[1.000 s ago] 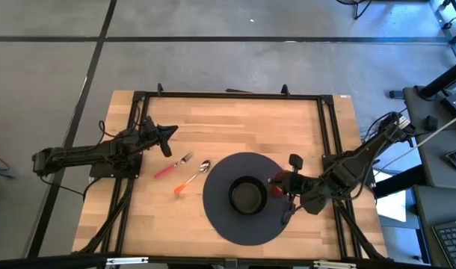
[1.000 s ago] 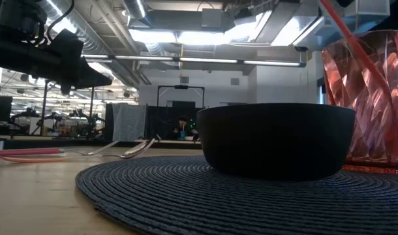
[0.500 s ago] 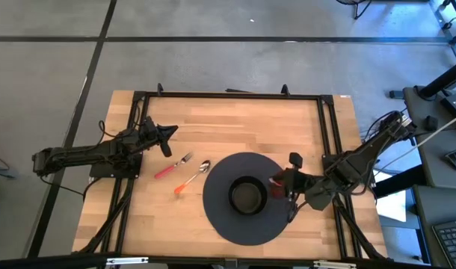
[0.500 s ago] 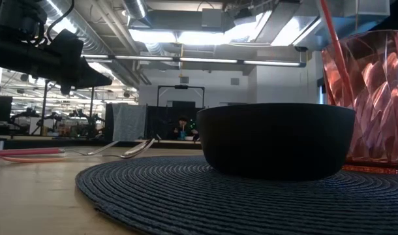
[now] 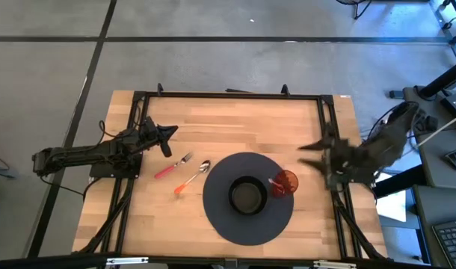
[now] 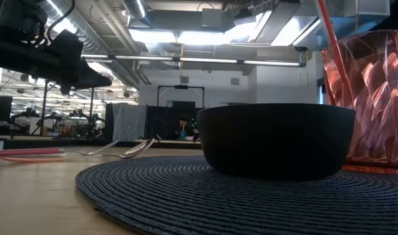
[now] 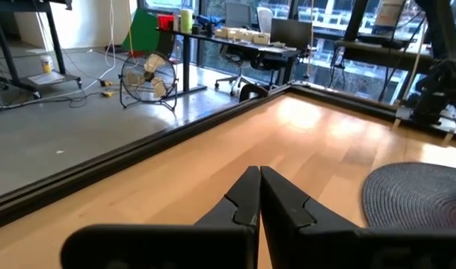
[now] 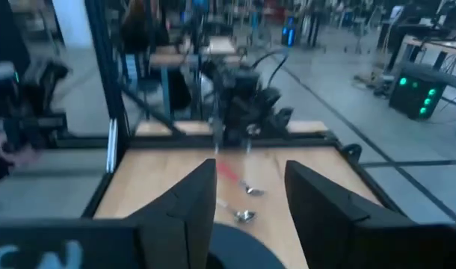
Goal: Pick & Place Utensil
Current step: Put the pink fork into the black bowl
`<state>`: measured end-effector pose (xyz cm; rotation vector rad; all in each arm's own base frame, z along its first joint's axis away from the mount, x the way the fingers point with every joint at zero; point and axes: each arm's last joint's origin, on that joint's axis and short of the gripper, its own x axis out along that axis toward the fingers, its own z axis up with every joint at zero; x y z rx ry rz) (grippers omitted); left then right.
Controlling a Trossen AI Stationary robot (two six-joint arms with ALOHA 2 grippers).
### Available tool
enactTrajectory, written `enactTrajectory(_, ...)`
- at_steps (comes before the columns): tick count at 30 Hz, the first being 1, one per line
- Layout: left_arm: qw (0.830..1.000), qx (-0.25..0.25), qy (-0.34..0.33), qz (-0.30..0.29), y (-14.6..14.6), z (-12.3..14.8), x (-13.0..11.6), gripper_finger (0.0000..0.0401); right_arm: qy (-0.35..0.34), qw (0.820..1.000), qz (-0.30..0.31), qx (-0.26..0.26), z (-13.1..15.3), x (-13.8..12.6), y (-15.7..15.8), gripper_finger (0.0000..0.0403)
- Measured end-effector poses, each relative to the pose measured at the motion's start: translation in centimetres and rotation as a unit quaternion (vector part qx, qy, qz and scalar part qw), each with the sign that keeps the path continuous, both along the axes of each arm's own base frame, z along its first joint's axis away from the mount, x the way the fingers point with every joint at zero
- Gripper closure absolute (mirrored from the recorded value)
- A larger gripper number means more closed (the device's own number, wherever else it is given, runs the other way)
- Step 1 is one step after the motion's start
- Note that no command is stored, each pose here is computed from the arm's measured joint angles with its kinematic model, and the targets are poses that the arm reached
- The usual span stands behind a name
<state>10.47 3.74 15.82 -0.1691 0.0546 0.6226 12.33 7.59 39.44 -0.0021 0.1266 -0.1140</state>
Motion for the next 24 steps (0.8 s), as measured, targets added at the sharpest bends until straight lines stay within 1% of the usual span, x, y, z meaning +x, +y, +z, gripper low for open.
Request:
enactTrajectory(2,1.000,0.000,0.004,0.000,0.0,-0.1,0.0,0.0398,-0.018,1.000,-0.002,0.017,-0.6,-1.4,-1.3,0.0260)
enactTrajectory(3,1.000,0.002,0.005,0.000,0.0,-0.1,0.0,0.0397,-0.022,1.000,-0.001,0.021,-1.2,-1.9,-1.8,0.0273)
enactTrajectory(5,1.000,0.003,0.005,0.000,0.0,0.0,0.0,0.0396,-0.036,0.999,0.014,0.026,-2.3,-2.8,-2.6,0.0312)
enactTrajectory(7,1.000,0.004,0.004,0.000,0.0,0.0,0.0,0.0395,-0.048,0.998,0.042,0.019,-3.7,-3.5,-3.1,0.0365)
enactTrajectory(8,1.000,0.004,0.004,0.000,0.0,0.0,0.0,0.0395,-0.057,0.997,0.055,0.012,-4.6,-3.8,-3.3,0.0384)
enactTrajectory(9,1.000,0.004,0.004,0.000,0.0,0.0,0.0,0.0395,-0.070,0.995,0.064,0.009,-5.4,-4.0,-3.5,0.0391)
enactTrajectory(12,1.000,0.004,0.004,0.000,0.0,0.0,0.0,0.0395,-0.137,0.987,0.080,0.031,-6.8,-4.8,-4.0,0.0390)
enactTrajectory(15,1.000,0.004,0.004,0.000,0.0,0.0,0.0,0.0395,-0.203,0.969,0.125,0.060,-7.7,-5.3,-4.2,0.0398)
enactTrajectory(17,1.000,0.004,0.004,0.000,0.0,0.0,0.0,0.0395,-0.231,0.961,0.137,0.064,-8.0,-5.3,-4.3,0.0397)
enactTrajectory(20,1.000,0.005,0.001,0.005,0.0,0.0,0.0,0.0395,-0.210,0.970,0.112,0.041,-8.9,-4.7,-4.2,0.0399)
enactTrajectory(22,1.000,0.005,0.003,0.005,0.0,0.0,0.0,0.0395,-0.202,0.975,0.090,0.024,-8.9,-4.7,-4.5,0.0399)
enactTrajectory(24,1.000,0.004,0.006,0.005,0.0,0.0,0.0,0.0395,-0.204,0.976,0.079,0.012,-8.1,-5.4,-5.1,0.0399)
